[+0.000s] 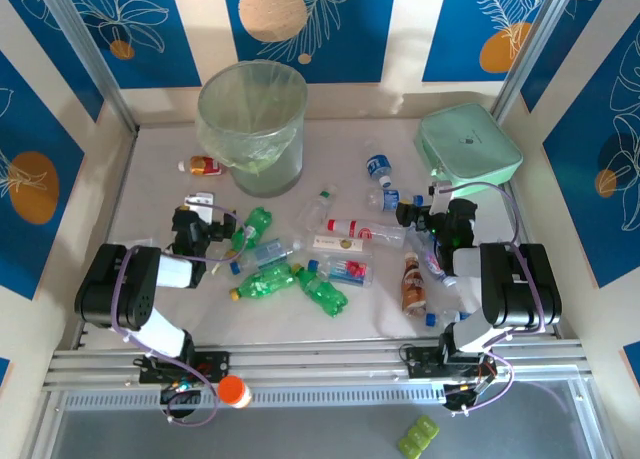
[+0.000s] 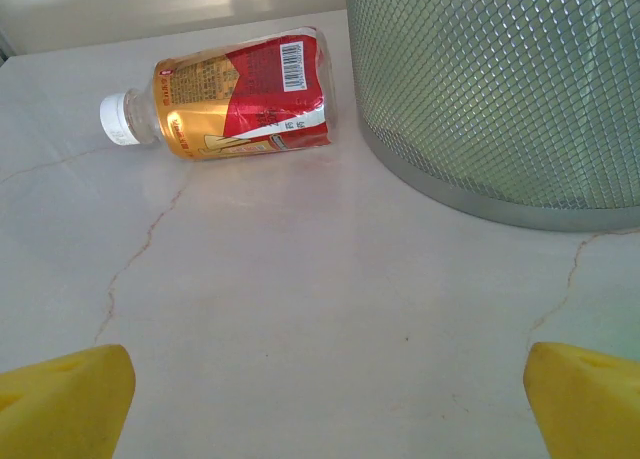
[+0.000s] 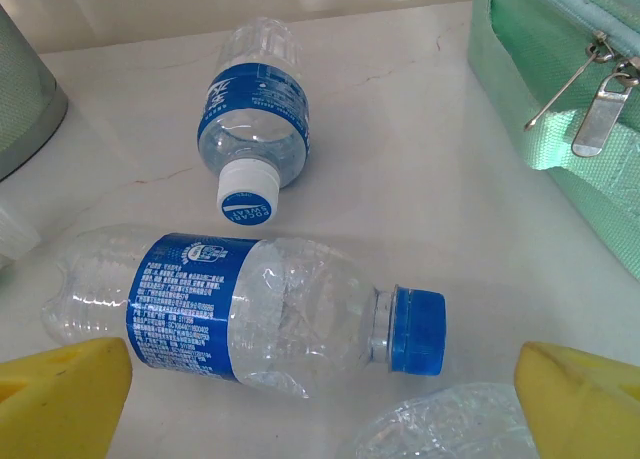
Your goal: Put the plastic bottles in the bin
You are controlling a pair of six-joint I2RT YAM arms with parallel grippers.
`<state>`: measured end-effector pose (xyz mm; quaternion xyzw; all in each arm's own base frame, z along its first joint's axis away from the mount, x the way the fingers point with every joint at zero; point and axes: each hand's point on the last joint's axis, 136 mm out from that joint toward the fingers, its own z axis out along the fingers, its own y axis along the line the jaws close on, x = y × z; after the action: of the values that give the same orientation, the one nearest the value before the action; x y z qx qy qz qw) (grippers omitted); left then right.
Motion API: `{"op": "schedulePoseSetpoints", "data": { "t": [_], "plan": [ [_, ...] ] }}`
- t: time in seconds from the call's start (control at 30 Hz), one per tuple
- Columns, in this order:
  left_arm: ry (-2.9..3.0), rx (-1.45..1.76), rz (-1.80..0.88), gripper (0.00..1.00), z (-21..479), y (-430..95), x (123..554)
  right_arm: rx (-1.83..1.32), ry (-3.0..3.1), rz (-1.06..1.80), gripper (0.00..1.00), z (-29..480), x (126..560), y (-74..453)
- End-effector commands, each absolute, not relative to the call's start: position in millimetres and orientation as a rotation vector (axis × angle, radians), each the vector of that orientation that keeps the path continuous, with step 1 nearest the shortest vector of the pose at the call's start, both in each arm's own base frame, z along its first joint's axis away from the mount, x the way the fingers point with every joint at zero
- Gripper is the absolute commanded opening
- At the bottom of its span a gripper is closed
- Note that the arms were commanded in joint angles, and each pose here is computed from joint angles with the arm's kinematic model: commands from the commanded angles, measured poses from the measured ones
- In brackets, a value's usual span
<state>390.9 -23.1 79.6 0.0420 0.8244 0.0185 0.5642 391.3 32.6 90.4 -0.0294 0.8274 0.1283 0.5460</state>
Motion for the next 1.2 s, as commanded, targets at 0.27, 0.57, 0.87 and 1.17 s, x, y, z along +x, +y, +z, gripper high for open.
{"op": "schedulePoseSetpoints", "data": {
  "t": [0.27,0.57,0.87,1.17],
  "plan": [
    [1.906,0.113,0.032,0.99,91.1,-23.1,396.9,-0.089,1.951,0.306,0.99,95.8,394.8,34.9],
    [1.905,0.115,0.033,0.99,91.4,-23.5,397.2,-0.087,1.95,0.303,0.99,95.9,394.9,34.7],
    [1.905,0.115,0.031,0.99,91.3,-23.8,396.9,-0.087,1.952,0.302,0.99,95.3,394.6,35.0],
    [1.867,0.037,0.088,0.99,132.4,-9.5,384.9,-0.071,1.974,0.283,0.99,137.8,393.7,34.7]
  ]
}}
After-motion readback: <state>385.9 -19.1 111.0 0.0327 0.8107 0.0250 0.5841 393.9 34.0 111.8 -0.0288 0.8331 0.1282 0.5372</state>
